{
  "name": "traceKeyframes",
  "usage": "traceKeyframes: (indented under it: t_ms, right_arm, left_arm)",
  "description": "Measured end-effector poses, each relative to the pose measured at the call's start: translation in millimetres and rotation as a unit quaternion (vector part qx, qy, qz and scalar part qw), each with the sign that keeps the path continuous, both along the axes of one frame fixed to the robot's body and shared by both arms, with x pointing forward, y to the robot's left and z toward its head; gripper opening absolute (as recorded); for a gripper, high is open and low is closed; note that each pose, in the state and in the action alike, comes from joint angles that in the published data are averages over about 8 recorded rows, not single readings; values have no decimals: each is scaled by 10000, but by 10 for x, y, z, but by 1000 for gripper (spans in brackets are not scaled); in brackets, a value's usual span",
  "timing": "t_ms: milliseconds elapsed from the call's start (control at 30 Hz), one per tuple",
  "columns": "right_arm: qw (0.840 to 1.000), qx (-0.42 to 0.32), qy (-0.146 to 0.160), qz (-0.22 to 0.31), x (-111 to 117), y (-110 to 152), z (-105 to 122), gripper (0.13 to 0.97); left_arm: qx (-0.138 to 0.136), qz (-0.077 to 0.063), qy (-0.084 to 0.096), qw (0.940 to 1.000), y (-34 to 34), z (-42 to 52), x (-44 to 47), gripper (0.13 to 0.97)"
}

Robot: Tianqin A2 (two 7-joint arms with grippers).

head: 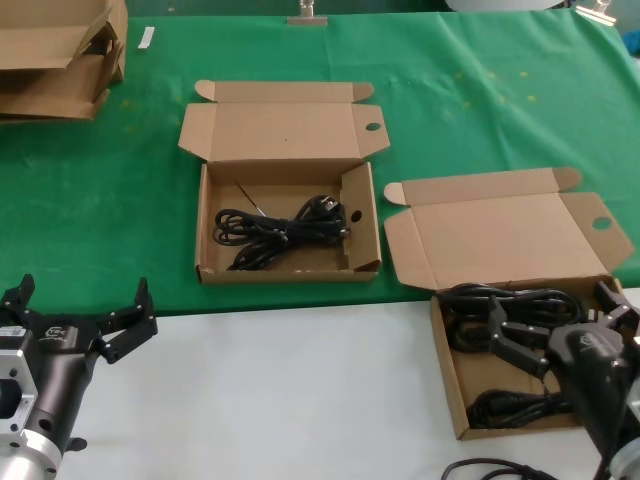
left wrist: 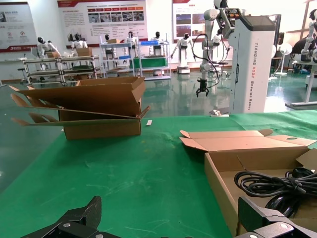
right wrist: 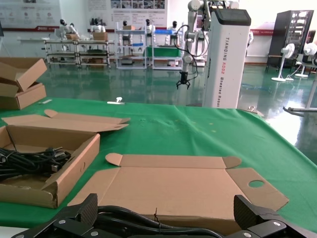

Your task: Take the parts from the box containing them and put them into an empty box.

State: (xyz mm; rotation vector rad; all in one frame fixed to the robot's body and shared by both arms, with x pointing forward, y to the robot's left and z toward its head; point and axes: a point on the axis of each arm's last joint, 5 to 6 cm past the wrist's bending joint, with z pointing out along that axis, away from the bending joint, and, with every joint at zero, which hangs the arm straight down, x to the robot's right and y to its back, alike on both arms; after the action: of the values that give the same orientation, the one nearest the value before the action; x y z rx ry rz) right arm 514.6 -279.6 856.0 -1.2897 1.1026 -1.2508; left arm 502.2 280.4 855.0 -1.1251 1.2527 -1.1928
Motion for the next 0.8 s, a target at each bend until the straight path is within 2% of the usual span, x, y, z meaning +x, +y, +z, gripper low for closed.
traceKeyframes:
  t_ms: [800]
  right_arm:
    - [10000, 0, 0, 0, 0, 0, 0, 966]
  left_arm:
    - [0, 0, 0, 10000, 0, 0, 0, 966]
